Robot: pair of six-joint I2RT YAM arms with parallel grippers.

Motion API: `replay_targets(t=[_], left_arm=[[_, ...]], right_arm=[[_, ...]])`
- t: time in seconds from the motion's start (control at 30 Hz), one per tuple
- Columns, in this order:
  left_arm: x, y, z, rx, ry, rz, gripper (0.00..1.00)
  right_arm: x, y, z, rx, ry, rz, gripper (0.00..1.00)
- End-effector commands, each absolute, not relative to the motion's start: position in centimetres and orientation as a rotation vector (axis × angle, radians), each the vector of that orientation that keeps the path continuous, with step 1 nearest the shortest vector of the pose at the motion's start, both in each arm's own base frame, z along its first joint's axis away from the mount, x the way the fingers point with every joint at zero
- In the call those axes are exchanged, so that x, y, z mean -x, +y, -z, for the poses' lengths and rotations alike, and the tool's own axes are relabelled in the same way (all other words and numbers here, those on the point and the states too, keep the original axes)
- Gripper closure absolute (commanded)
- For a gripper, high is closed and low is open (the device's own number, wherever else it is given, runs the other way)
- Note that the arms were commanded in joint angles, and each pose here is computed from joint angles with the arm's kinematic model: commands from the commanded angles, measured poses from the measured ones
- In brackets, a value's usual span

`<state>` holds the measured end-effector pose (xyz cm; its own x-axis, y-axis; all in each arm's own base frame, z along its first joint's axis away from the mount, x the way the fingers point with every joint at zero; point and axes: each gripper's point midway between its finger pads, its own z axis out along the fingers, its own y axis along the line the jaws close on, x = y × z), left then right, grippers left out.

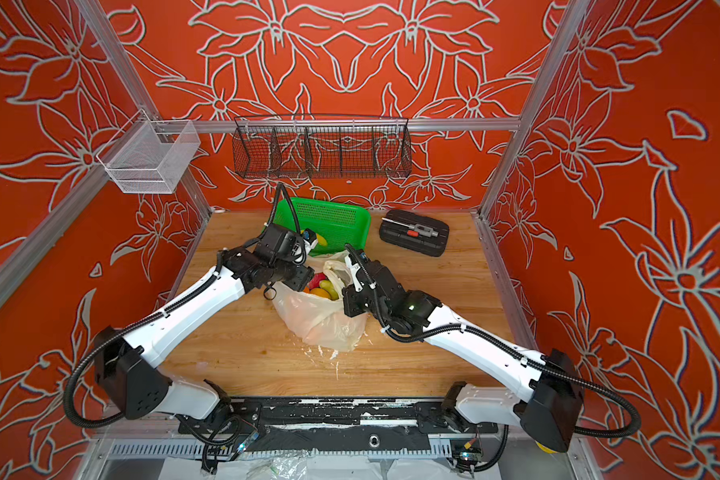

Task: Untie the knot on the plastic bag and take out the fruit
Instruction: 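Grasp the bag rim with both grippers and pull the mouth wider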

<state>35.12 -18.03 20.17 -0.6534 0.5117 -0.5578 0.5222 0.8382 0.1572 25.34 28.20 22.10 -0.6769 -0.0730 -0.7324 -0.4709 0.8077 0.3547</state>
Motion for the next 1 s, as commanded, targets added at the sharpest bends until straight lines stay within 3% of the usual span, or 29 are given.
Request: replay_targets(t=[0.0, 0.1, 0.17, 0.37, 0.57, 0.8, 0.97], left_arm=[[-36.2, -17.1, -18.9, -0.833, 2.445, -0.122, 0.31], [-37.4, -17.3, -17.9, -0.841, 2.467, -0.161, 0.34], [-38.0, -17.0, -17.3, -0.844, 2.48, -0.215, 0.44], [-40.2, -15.3, -18.3, -0.694, 2.48, -0.369, 0.99], [-42.5, -14.2, -23.1, -0.373, 2.427, -0.14, 1.0], [-45.5, -13.9, -26.8, -0.223, 2.358, 0.061, 1.0], [-46.1, -15.5, -27.7, -0.235, 2.379, 0.156, 1.0]], right_arm=[[-25.0, 28.0, -22.4, 0.363, 2.239, -0.721, 1.0], [-24.7, 28.1, -22.6, 0.37, 2.241, -0.743, 1.0], [-24.5, 28.0, -22.8, 0.37, 2.239, -0.748, 1.0], [-24.1, 27.0, -23.4, 0.307, 2.223, -0.767, 1.0], [-21.7, 25.9, -19.0, 0.276, 2.341, -0.814, 0.99], [-16.1, 27.1, -10.8, 0.403, 2.541, -1.037, 0.76], [-16.0, 25.7, -6.4, 0.338, 2.679, -0.89, 0.73]])
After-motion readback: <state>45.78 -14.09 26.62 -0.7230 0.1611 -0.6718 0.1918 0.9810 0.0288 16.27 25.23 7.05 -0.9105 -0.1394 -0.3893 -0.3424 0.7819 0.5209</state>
